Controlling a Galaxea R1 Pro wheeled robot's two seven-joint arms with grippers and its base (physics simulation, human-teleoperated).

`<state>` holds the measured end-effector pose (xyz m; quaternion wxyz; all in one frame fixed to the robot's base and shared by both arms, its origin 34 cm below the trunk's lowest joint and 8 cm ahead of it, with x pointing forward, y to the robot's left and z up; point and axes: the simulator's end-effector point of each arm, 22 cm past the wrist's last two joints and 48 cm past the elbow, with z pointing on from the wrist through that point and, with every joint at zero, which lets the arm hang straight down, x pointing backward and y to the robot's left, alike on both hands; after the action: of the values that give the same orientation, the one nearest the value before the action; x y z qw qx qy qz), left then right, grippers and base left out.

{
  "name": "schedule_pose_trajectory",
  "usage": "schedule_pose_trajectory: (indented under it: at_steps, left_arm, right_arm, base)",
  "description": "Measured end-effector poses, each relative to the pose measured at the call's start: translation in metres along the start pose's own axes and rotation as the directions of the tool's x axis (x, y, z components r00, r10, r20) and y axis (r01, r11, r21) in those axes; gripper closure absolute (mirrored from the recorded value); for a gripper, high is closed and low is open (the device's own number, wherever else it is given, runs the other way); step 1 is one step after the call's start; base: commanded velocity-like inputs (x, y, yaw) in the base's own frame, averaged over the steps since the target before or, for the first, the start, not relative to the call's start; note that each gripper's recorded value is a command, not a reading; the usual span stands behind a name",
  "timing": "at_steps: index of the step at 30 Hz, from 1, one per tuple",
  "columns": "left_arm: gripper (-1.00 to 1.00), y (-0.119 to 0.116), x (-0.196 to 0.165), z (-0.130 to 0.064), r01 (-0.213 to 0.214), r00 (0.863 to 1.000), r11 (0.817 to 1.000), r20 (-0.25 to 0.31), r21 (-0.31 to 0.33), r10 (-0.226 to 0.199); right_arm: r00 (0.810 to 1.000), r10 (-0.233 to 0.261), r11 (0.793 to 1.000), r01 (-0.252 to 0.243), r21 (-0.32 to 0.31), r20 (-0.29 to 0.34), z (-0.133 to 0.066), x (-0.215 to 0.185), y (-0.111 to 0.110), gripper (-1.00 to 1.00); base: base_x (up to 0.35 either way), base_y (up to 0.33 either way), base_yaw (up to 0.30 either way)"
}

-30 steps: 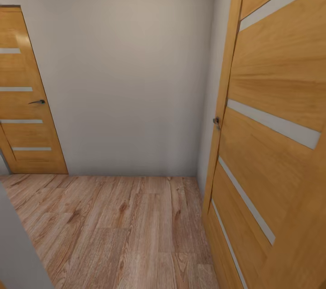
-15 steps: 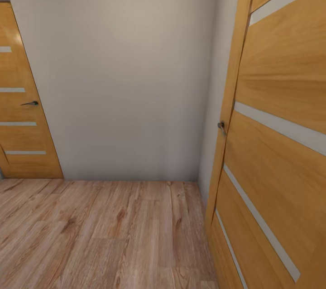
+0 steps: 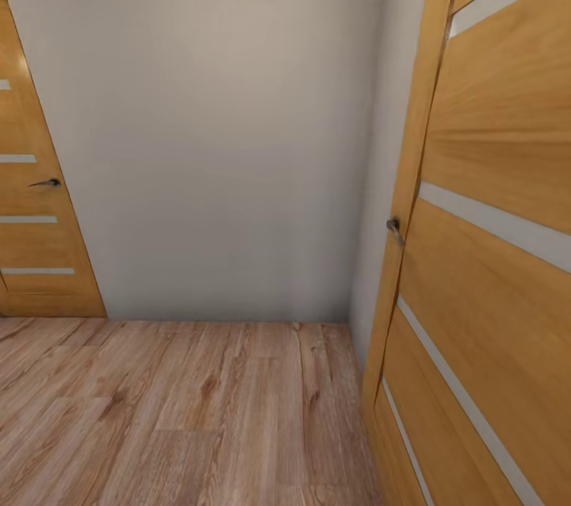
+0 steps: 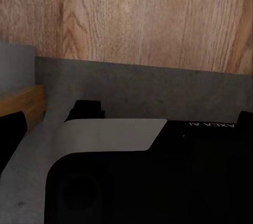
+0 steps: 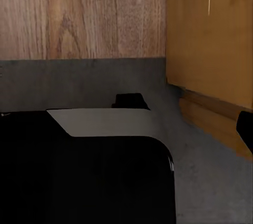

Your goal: Move the two storage containers from the living room to the garage. In the garage, place one container on the floor and stack the other container on top of it (either order is fine).

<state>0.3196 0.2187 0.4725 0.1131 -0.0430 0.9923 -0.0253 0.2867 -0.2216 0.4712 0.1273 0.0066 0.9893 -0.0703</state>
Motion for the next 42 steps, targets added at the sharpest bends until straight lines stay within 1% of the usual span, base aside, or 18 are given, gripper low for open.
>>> schedule_pose_trajectory:
  at_steps: [4,7,13,20,26,36,42]
  left_arm:
    - [-1.0,0.0,0.0,0.0,0.0,1.0,1.0,0.0,0.0,0.0]
    - [-1.0,0.0,0.0,0.0001,0.0,1.0,1.0,0.0,0.0,0.0]
    - [-1.0,0.0001,-0.0001,0.0002,0.001,1.0,1.0,0.0,-0.001,-0.001]
    - [-1.0,-0.0006,0.0001,0.0002,0.001,1.0,1.0,-0.001,0.0,-0.001]
    - [-1.0,-0.0008,0.0001,0.0002,0.001,1.0,1.0,-0.001,0.0,-0.001]
    - [-1.0,-0.0008,0.0001,0.0002,0.0,1.0,1.0,-0.001,0.0,0.0]
    - [-1.0,-0.0011,0.0001,0.0,-0.004,1.0,1.0,0.0,0.002,0.004]
  right_arm:
    - [1.0,0.0,1.0,0.0,0.0,0.0,0.0,0.0001,-0.0003,-1.0]
    - [1.0,0.0,1.0,0.0,0.001,0.0,0.0002,0.0,-0.0004,-1.0]
    - [1.0,0.001,1.0,-0.001,0.0,0.0,0.0002,0.0,0.0,-1.0]
    - [1.0,0.001,1.0,-0.001,0.002,0.0,0.0004,0.0,-0.0012,-1.0]
    - [1.0,0.001,1.0,-0.001,0.002,-0.001,0.0004,0.0001,-0.0011,-1.0]
    - [1.0,0.001,1.0,-0.001,0.002,0.0,0.0004,0.0,-0.0011,-1.0]
    - [1.0,0.001,1.0,-0.001,0.001,0.001,0.0002,-0.0003,-0.001,-1.0]
  base:
    - [0.303,0.0,0.0]
    - [0.122,0.0,0.0]
    - [0.02,0.0,0.009]
    - [0.001,0.0,0.134]
    - [0.0,0.0,0.034]
    - [0.001,0.0,0.109]
    - [0.216,0.0,0.005]
